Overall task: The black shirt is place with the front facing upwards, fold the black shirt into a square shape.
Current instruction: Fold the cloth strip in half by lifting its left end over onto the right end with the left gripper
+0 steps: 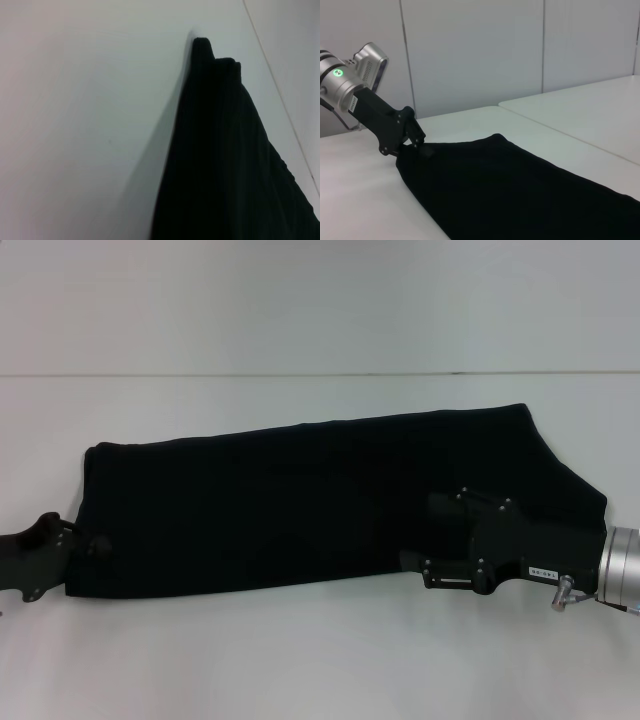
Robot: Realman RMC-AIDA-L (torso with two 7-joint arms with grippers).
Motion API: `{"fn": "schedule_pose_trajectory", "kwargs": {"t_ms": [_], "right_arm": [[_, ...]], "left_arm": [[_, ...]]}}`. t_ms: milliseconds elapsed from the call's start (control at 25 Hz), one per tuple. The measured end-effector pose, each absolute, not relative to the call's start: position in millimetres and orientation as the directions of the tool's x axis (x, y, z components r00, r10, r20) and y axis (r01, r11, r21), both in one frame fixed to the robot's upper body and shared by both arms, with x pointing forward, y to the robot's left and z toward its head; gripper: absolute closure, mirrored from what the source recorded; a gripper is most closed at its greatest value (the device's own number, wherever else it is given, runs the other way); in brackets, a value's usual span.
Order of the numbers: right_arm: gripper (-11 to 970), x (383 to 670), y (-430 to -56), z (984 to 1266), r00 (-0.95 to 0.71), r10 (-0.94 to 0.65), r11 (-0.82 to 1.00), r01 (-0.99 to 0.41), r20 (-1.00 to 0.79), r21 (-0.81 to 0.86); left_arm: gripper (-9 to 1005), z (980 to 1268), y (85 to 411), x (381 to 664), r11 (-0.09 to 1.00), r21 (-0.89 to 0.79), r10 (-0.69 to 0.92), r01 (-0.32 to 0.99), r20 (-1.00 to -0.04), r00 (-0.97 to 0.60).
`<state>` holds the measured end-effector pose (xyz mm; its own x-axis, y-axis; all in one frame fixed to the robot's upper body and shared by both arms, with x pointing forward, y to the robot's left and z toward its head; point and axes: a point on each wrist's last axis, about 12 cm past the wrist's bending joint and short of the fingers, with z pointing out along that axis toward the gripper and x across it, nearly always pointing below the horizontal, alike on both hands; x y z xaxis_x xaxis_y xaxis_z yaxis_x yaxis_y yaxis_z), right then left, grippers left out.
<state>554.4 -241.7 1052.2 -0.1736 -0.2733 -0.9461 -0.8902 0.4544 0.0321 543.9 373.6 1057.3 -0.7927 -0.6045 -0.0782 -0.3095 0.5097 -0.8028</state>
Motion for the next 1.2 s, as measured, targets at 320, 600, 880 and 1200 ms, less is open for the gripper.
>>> {"fn": "schedule_pose_trajectory", "kwargs": {"t_ms": [320,600,880,1200], "right_arm": [[27,554.5,-240.9,1053.0,-0.171,-0.271,0.45,-0.893,-0.947,0.032],[27,555.3,-242.0,1054.0,-0.169,-0.266,0.455,-0.89,-0.949,0.031],[28,556.0,-243.9,1055.3,-0.167,-0.261,0.463,-0.886,-0.951,0.028],[27,554.5,-252.9,1054.7,-0.178,-0.241,0.499,-0.866,-0.954,0.036]], "left_arm": [[918,1059.2,374.7,544.2,0.515,-0.802,-0.596,-0.302,-0.081,-0.799],[977,1072.0,390.1,547.7,0.568,-0.771,-0.561,-0.287,-0.108,-0.821],[977,1092.6,431.4,544.9,0.65,-0.689,-0.559,-0.32,-0.148,-0.816],[976,1118.7,464.8,538.6,0.668,-0.666,-0.576,-0.332,-0.18,-0.798]]}}
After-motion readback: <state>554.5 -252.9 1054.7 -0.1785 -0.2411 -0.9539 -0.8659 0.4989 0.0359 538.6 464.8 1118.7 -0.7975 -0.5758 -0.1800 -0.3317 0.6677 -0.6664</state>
